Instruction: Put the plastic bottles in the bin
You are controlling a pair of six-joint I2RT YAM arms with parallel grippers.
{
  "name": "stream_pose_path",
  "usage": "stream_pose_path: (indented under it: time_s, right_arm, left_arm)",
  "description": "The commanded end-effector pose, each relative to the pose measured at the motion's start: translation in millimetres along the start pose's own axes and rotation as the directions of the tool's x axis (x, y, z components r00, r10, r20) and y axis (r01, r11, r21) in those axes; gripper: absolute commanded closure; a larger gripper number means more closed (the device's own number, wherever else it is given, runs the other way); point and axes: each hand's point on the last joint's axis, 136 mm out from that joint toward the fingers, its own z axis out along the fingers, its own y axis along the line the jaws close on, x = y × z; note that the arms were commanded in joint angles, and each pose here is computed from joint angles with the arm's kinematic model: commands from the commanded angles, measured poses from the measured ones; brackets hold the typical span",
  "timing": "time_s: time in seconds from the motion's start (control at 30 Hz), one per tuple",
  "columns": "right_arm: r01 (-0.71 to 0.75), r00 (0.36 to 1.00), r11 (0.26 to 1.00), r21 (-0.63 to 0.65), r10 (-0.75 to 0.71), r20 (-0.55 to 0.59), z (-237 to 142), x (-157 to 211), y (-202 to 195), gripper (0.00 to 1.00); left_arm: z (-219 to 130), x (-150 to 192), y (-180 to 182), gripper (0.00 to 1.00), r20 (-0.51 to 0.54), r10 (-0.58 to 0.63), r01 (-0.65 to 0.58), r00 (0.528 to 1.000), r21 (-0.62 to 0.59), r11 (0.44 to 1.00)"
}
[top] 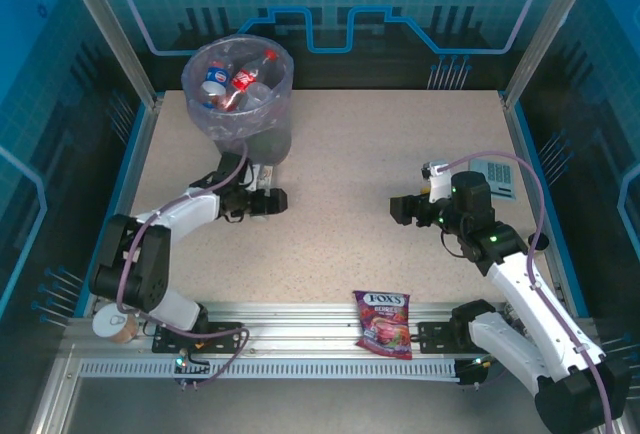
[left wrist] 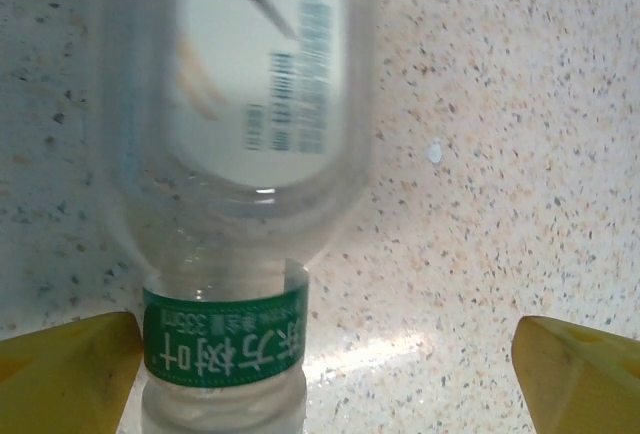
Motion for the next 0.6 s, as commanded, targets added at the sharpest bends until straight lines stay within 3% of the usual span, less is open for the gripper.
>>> stream_pose_path:
  time_s: [0.0, 0.17, 0.37, 0.57]
  right_arm:
    - [-0.034, 0.999, 0.999, 0.005, 0.034, 0.0, 2.3, 0.6, -4.4, 0.12]
    - [-0.041, 0.999, 0.999, 0.002, 0.041, -0.004, 2.4, 2.5, -4.0, 0.13]
    - [-0.034, 0.999, 0.999, 0.023, 0.034, 0.0, -2.5, 4.4, -6.8, 0.12]
    - [-0.03, 1.0, 0.999, 0.024, 0.03, 0.0, -3.8, 4.3, -6.6, 0.13]
  left_arm:
    - [-13.9, -16.4, 9.2, 0.01, 0.073, 0.012, -0.001, 0.997, -0.151, 0.989]
    - [-9.4, -36.9, 9.6, 0.01, 0.151, 0.073, -0.03, 0.986, -0.272, 0.962]
    - [1.3, -59.1, 18.5, 0.01, 0.233, 0.01, 0.072, 0.972, -0.339, 0.938]
    - [20.2, -63.0, 24.5, 0.01, 0.228, -0.012, 0.103, 0.974, -0.389, 0.915]
